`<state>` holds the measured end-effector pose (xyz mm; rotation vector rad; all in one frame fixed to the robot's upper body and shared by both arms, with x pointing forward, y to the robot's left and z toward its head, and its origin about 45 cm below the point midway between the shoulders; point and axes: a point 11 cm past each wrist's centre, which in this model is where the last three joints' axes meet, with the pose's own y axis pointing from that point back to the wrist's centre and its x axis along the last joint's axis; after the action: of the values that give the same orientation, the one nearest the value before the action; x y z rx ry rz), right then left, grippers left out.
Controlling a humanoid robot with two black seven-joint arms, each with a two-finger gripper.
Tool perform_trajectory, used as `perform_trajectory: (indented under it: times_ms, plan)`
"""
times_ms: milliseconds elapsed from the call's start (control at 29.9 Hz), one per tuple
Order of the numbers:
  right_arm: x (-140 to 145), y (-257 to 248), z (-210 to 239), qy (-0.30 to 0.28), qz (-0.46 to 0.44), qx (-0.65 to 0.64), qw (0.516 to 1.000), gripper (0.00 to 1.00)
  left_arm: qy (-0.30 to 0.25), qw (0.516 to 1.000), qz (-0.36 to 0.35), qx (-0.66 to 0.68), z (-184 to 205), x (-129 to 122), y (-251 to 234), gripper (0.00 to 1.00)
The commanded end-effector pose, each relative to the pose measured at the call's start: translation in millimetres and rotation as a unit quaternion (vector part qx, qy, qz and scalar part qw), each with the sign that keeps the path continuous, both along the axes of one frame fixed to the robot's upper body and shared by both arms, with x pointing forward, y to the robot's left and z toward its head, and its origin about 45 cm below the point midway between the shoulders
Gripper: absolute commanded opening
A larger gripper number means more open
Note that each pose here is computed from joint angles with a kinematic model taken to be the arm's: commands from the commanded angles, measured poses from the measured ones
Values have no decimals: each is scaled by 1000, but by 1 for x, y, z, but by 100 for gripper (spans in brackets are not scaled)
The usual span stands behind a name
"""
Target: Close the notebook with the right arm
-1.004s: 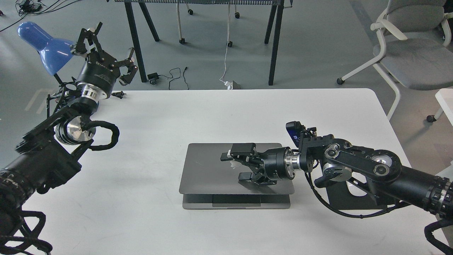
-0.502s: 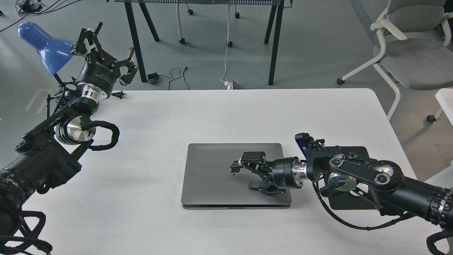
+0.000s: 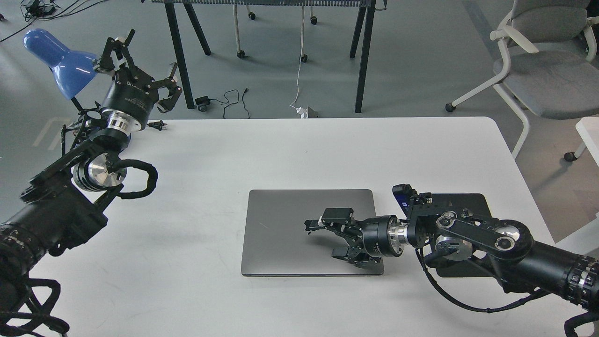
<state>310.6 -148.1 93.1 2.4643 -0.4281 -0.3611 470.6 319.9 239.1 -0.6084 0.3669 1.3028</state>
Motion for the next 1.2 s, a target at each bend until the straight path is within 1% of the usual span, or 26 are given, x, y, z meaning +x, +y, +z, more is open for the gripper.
perform_trajectory:
  times_ms: [0,167,268,368,435,569,703,803,903,1071,1171]
  plan:
    - [1,1,1,0,-1,1,1000,100,-1,1000,-1,0,0,0,-1,100]
    - [5,5,7,-6,0,9,1000,100,-1,1000,-1,0,0,0,-1,100]
    - [17,8,20,-21,-10,23,999,100,0,1000,0,0,0,0,0,100]
    - [47,8,53,-56,-49,66,995,100,0,1000,0,0,0,0,0,100]
    - [72,6,80,-86,-97,103,986,100,0,1000,0,0,0,0,0,100]
    - [118,-12,128,-133,-203,169,955,100,0,1000,-1,0,0,0,0,100]
    - [152,-45,162,-155,-295,227,915,100,0,1000,-1,0,0,0,0,100]
    - [168,-64,180,-155,-351,278,881,100,0,1000,-1,0,0,0,-1,100]
    - [173,-76,194,-135,-380,337,851,100,0,1000,-1,0,0,0,0,100]
    - [173,-82,207,-77,-395,437,804,100,0,1000,-1,0,0,0,-1,100]
    - [170,-85,210,-60,-390,474,787,100,0,1000,0,0,0,0,0,100]
